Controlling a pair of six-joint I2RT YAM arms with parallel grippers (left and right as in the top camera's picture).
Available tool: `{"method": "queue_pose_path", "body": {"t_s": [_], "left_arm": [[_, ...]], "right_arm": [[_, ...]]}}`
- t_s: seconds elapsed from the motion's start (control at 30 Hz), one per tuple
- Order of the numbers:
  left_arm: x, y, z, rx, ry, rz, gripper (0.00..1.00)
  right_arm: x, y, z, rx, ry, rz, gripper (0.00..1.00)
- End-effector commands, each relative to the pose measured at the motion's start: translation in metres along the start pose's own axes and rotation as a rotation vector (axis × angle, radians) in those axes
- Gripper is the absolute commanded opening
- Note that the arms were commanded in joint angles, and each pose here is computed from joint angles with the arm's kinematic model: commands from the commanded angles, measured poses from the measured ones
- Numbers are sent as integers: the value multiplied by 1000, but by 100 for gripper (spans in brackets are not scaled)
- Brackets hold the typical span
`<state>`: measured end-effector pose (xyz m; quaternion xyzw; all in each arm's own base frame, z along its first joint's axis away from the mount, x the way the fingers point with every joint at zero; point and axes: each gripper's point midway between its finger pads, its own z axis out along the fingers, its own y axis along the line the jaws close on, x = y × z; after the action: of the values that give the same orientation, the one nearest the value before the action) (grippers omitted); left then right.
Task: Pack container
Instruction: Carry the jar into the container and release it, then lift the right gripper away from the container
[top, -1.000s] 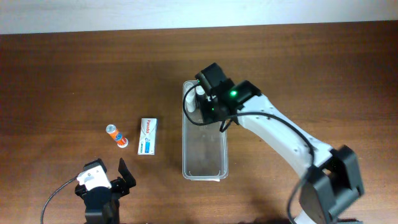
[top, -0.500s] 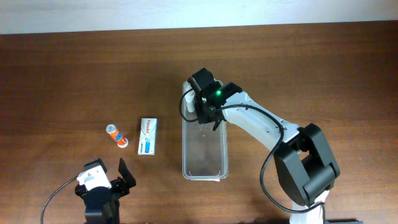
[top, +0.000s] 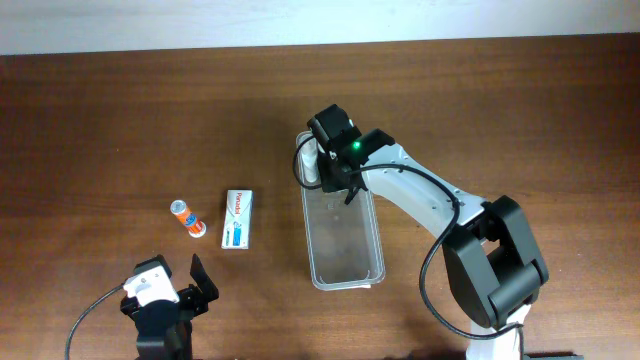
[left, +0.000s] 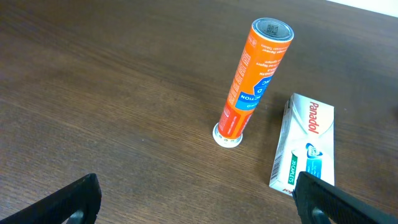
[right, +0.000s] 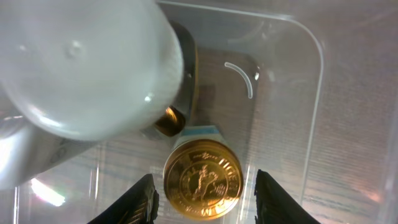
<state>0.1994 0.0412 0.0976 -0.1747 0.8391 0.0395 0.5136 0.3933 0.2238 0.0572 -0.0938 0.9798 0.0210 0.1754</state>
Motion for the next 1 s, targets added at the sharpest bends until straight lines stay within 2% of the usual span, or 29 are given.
{"method": "queue_pose_path", "body": {"t_s": [0.0,0.3,0.5,0.73,0.8,0.87,0.97], "left_arm": [[-1,1,0,-2,-8,-7,99],[-1,1,0,-2,-8,-7,99],[-1,1,0,-2,-8,-7,99],[-1,1,0,-2,-8,-7,99],[-1,1,0,-2,-8,-7,99],[-1,1,0,-2,-8,-7,99],[-8,9,-1,-52,-43,-11,99]], "right_arm": [[-13,1,-9,9,-31,-1,44],[-18,0,-42,13,-29,-12,44],[-11,-13,-105,24,0,4,50],[3,-65,-178,47,-21,186,60],[6,-90,-194,62,-40,261,68],[11,-114,-208,81,-53,344,81],[19,-144,-220,90,-53,435,96]]}}
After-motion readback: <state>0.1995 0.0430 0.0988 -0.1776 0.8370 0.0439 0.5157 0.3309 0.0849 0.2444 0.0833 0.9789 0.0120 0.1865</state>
